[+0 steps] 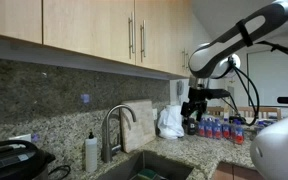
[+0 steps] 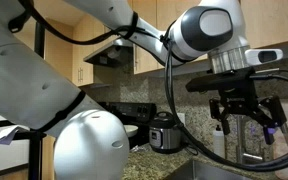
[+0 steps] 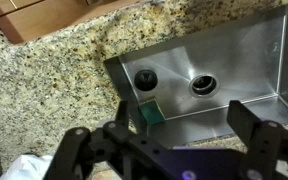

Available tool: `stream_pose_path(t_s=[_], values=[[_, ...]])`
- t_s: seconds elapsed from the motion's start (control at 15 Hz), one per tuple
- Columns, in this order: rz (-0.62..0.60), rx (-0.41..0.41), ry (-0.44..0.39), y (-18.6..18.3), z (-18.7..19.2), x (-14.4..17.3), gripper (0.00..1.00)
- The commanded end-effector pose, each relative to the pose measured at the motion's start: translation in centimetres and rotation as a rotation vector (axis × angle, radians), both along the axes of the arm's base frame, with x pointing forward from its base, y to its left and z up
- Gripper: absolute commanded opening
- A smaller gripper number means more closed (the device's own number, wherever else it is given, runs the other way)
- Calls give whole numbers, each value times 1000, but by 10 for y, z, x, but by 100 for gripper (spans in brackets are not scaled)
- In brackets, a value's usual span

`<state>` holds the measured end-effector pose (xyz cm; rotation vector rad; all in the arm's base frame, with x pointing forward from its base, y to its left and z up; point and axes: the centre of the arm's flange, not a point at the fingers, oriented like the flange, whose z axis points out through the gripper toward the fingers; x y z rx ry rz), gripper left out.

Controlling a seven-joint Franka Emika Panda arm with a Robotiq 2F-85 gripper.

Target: Move the nozzle to the left

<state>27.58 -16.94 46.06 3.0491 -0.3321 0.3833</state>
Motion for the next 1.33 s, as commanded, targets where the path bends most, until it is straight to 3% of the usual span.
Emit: stream_pose_path(t_s=[0.0,1.2,1.27], values=[[0,0,0,0,0,0,100],[0,0,0,0,0,0,100],[13,-14,4,-21,8,8,100]])
